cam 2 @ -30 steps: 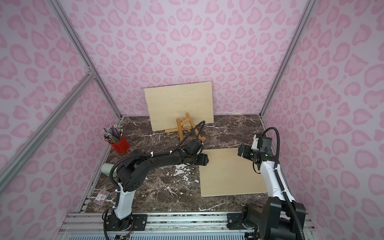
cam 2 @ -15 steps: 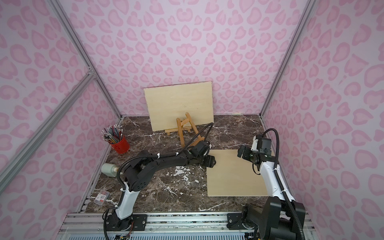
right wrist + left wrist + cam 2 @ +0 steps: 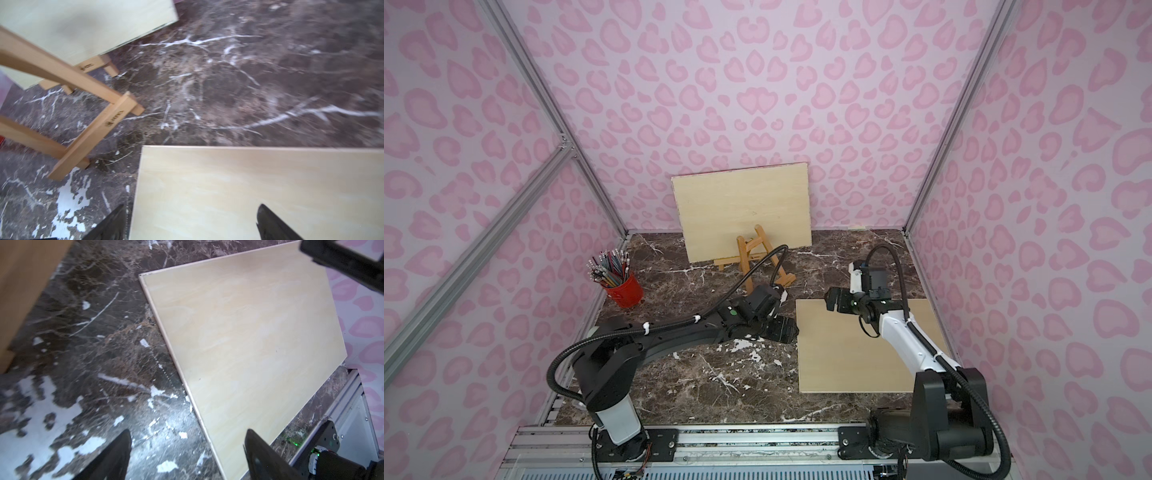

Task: Disassemble the easel
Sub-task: Adjust the drawing board at the center of the board, then pick up the easel at the center of the board.

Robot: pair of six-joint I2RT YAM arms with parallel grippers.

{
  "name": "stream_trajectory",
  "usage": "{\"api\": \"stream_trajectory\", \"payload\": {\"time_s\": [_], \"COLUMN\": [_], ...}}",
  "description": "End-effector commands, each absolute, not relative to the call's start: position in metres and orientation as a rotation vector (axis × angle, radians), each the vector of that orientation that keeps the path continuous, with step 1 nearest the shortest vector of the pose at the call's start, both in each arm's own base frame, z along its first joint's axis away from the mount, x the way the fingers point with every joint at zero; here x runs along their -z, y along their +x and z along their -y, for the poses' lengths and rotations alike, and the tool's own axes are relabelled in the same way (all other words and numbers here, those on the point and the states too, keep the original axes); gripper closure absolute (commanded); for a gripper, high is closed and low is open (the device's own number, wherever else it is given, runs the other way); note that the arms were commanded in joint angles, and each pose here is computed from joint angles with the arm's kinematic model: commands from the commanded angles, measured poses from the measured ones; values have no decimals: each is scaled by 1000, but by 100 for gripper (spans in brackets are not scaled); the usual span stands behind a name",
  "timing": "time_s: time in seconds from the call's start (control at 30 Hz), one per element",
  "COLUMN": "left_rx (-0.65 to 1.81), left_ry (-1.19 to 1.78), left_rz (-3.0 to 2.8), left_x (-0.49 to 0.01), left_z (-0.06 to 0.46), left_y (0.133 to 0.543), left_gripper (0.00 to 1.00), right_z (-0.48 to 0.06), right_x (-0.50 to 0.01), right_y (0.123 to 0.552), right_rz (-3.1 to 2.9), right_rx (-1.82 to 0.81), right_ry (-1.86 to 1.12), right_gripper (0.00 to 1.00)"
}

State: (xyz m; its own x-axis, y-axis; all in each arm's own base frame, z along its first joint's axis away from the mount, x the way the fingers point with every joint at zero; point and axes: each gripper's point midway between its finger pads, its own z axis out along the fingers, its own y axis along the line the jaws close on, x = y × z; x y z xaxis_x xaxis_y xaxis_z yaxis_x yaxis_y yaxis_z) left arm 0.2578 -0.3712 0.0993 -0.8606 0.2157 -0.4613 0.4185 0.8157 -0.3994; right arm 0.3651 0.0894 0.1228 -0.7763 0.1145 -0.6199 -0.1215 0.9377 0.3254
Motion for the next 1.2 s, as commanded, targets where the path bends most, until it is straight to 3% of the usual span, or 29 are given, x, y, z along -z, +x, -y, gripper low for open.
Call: {"api": "stream_trajectory", "payload": {"time_s": [0.0,0.3,0.77,0.97,1.1,1.17], "left_rx": [587,496,496,508,521,532], "left_ry": [460,296,184,166,149,140], "left_rz": [-2609,-2589,-2532,-2526,-2519,-2517], "left_x": [-99,-104,-116,-116,-116,-116], "left_z": [338,251,193,186,183,183], "left_y": [251,242,246,250,255,258], "left_gripper": [12,10,7,7,7,7], "right_z": [-126,-218,-259,-269,-274,-276], "right_x": [-135,-139,-114,-105,-99,-99], "right_y": [389,430,496,503,501,500], "right_rz": [-2317,-2156,-2046,-2024,-2013,-2005], "right_rx": [-509,-617,-645,-672,-677,-673], "right_ry": [-157,-514,-643,-691,-721,-734], "right_gripper": [1,3,18,31,44,55]}}
